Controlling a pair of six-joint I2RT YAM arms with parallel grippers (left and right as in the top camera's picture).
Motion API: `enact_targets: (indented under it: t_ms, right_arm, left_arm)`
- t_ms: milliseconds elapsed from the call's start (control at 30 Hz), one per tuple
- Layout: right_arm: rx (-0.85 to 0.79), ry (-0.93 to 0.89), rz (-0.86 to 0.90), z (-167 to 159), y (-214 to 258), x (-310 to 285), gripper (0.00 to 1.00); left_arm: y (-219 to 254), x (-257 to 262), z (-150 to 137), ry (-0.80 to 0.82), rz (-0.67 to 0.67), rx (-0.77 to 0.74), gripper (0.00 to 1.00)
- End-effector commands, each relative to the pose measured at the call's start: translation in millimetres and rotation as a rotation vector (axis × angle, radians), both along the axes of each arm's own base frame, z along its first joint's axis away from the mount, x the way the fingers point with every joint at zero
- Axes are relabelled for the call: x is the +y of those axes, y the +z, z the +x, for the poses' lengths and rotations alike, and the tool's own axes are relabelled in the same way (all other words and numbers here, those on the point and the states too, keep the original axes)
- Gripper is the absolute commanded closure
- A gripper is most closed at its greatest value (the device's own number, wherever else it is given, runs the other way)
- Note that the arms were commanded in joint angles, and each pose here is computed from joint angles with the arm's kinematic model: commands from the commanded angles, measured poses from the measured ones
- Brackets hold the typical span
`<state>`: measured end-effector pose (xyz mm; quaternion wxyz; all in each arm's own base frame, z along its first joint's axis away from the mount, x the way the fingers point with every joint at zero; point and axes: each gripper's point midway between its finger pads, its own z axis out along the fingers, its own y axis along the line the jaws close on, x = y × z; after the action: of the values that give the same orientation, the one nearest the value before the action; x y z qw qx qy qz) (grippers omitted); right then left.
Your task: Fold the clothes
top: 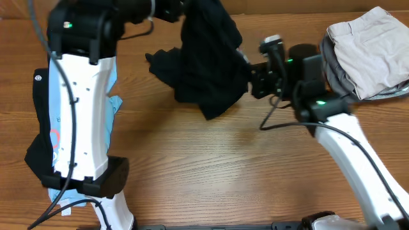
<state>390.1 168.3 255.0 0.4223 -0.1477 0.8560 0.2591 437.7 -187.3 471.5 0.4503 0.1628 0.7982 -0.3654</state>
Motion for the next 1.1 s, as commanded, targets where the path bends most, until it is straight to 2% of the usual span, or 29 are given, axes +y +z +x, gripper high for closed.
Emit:
enact_targets:
  t_ms: [0, 100, 167, 233, 267, 367, 533, 667, 767, 933, 1067]
  right_arm:
    - [-0.155, -0.065, 0.025, -20, 93, -24, 0.96]
    - [-0.19, -0.101, 0.02, -48, 139, -39, 0.96]
    - [-0.236, -0.121, 0.021, -84, 184, -50, 0.96]
    - [-0.257, -0.121, 0.027, -105, 203, -55, 0.96]
    - [-0.276, -0.122, 0.032, -125, 220, -59, 0.96]
    - [-0.299, -0.137, 0.031, -154, 238, -67, 0.96]
    - [-0.292, -0.197, -0.001, -185, 247, -85, 0.96]
    - [-0.249, -0.262, -0.049, -192, 237, -99, 0.96]
    - [-0.189, -0.284, -0.083, -190, 223, -104, 0.96]
    - [-0.073, -0.307, -0.147, -168, 196, -106, 0.96]
    - [0.061, -0.32, -0.216, -136, 163, -105, 0.96]
  left_arm:
    - [74, 27, -49, 0.044, -0.022, -0.205, 0.96]
    - [102, 32, -82, 0.027, 0.021, -0.34, 0.96]
    - [131, 38, -124, 0.02, 0.042, -0.465, 0.96]
    - [147, 41, -150, 0.02, 0.047, -0.532, 0.96]
    - [163, 46, -180, 0.02, 0.057, -0.607, 0.96]
    - [182, 53, -223, 0.03, 0.079, -0.718, 0.96]
    - [189, 87, -256, 0.227, 0.12, -0.74, 0.96]
    - [168, 121, -249, 0.427, 0.196, -0.635, 0.96]
    - [140, 133, -228, 0.489, 0.263, -0.512, 0.96]
    - [83, 131, -171, 0.474, 0.363, -0.29, 0.96]
    - [33, 129, -116, 0.465, 0.448, -0.116, 0.96]
